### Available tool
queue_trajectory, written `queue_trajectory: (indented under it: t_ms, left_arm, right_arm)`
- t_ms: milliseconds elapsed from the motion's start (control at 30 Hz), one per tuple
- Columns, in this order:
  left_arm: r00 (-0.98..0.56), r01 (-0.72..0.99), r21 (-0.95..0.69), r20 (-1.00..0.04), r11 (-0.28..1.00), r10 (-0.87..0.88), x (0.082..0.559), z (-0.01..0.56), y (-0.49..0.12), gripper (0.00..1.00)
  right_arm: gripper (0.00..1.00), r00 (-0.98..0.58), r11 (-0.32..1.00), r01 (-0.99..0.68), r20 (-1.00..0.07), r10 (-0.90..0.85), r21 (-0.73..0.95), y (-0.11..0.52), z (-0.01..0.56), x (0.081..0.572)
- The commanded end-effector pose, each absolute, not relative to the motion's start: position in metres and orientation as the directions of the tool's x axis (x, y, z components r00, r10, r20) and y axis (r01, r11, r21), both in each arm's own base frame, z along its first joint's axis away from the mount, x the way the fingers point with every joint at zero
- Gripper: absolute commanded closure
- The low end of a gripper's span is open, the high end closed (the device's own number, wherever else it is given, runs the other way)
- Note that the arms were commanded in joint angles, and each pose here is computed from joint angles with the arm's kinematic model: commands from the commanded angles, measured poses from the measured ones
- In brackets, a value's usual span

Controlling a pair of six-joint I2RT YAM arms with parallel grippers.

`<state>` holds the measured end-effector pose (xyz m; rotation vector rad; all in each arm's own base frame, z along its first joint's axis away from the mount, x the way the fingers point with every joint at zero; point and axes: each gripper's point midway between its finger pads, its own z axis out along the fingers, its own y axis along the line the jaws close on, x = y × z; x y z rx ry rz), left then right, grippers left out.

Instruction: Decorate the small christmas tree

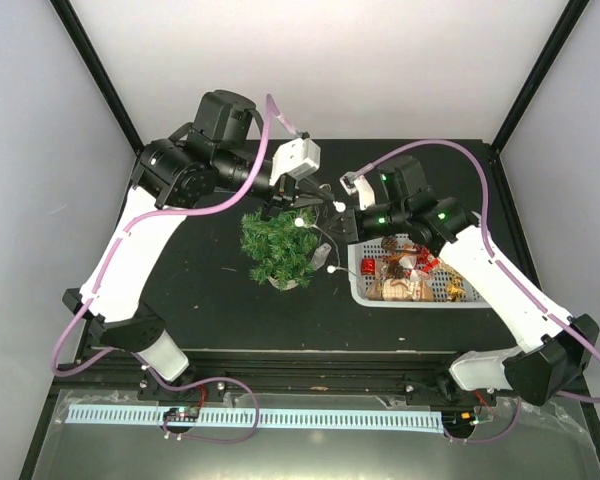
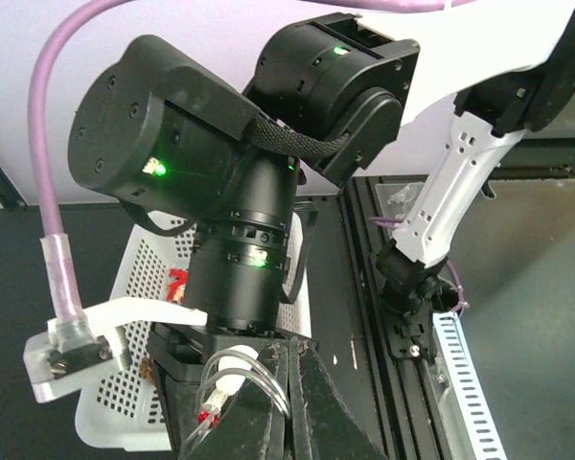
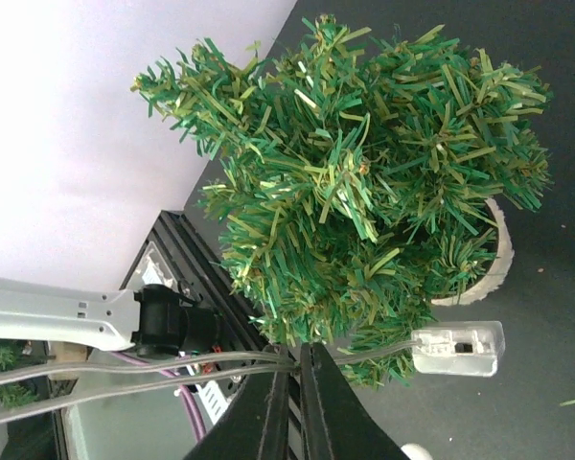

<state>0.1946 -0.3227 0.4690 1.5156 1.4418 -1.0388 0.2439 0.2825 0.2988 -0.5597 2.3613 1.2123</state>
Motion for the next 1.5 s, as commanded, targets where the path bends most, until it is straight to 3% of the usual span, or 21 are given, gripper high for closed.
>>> queue_trajectory:
  t_ms: [0, 167, 233, 1000, 1133, 1367, 1467]
  left_arm:
    - [0.060, 0.996, 0.031, -0.938, -0.089, 0.342, 0.174, 0.477, -0.313, 0.98]
    - [0.062, 0.996, 0.035, -0.938, -0.085, 0.341, 0.173, 0.478, -0.312, 0.98]
    - [0.059, 0.996, 0.033, -0.937, -0.082, 0.343, 0.175, 0.477, -0.312, 0.98]
    - [0.033, 0.997, 0.008, -0.952, -0.082, 0.305, 0.184, 0.488, -0.324, 0.98]
    - [0.030, 0.995, 0.001, -0.953, -0.095, 0.303, 0.180, 0.488, -0.323, 0.98]
    - [0.032, 0.993, -0.004, -0.952, -0.115, 0.305, 0.172, 0.487, -0.321, 0.98]
    - [0.046, 0.994, 0.009, -0.945, -0.113, 0.323, 0.170, 0.482, -0.317, 0.98]
  right_arm:
    - [0.90, -0.802, 0.519, -0.557, -0.582, -0.132, 0.649, 0.286, 0.312, 0.248]
    - [0.60, -0.816, 0.504, -0.544, -0.563, -0.131, 0.671, 0.287, 0.308, 0.244]
    - [0.54, -0.818, 0.489, -0.543, -0.561, -0.125, 0.683, 0.289, 0.309, 0.243]
    - [0.50, -0.800, 0.466, -0.558, -0.594, -0.083, 0.687, 0.302, 0.302, 0.236]
    - [0.55, -0.780, 0.484, -0.557, -0.625, -0.027, 0.674, 0.298, 0.309, 0.244]
    - [0.87, -0.767, 0.497, -0.561, -0.641, -0.012, 0.662, 0.299, 0.314, 0.250]
    - [0.95, -0.750, 0.533, -0.563, -0.662, -0.008, 0.631, 0.292, 0.319, 0.252]
